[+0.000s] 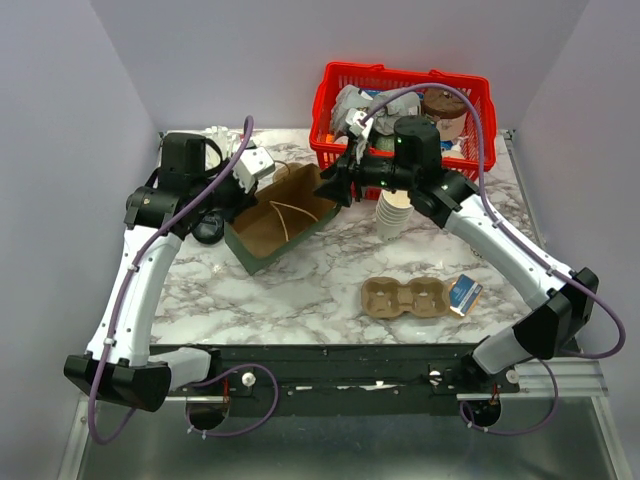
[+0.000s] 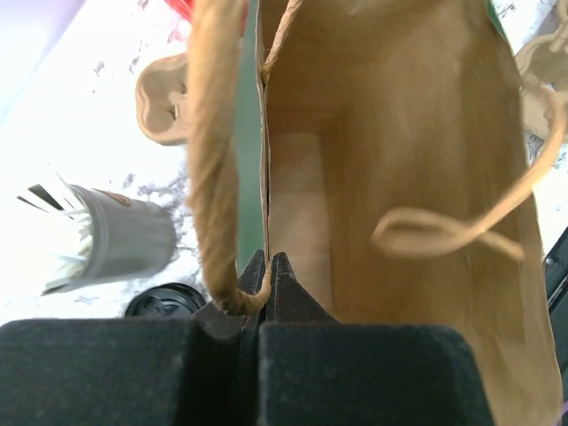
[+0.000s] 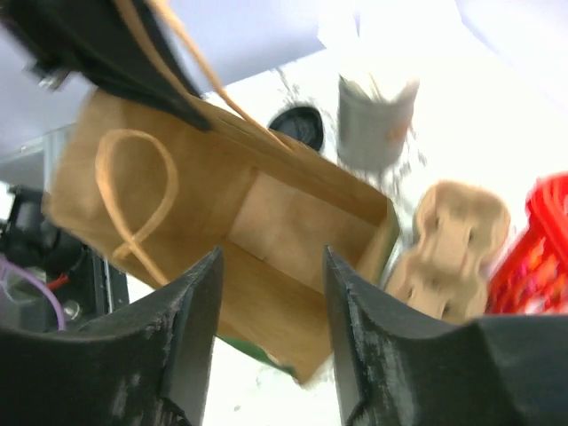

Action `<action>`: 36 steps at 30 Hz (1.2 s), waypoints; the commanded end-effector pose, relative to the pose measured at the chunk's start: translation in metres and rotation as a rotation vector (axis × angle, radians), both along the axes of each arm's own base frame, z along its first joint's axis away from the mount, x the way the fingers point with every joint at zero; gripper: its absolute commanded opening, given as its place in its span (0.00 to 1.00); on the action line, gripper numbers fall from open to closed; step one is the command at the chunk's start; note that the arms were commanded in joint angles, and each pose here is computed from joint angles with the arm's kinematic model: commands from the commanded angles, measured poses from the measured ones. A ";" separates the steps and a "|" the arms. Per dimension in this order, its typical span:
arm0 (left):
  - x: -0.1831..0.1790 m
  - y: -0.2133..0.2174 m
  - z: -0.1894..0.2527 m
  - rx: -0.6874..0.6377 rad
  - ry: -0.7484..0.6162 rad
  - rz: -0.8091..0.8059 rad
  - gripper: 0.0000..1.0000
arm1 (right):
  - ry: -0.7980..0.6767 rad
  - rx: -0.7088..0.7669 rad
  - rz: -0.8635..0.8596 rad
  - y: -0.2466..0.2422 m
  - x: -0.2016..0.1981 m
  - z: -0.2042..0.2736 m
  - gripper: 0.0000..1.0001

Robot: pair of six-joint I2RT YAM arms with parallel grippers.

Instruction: Pack the takeout coffee

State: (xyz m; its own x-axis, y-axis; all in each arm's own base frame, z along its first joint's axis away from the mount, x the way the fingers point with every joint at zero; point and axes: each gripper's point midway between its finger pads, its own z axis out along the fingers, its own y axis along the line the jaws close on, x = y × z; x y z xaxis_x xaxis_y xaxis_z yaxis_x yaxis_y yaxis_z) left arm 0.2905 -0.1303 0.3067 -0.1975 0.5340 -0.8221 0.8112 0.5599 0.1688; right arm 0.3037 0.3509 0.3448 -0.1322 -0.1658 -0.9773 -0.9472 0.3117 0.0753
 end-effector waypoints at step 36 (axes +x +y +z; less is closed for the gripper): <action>-0.058 -0.012 -0.006 0.014 0.011 -0.201 0.00 | -0.128 -0.932 0.504 -0.197 -0.111 -0.274 0.63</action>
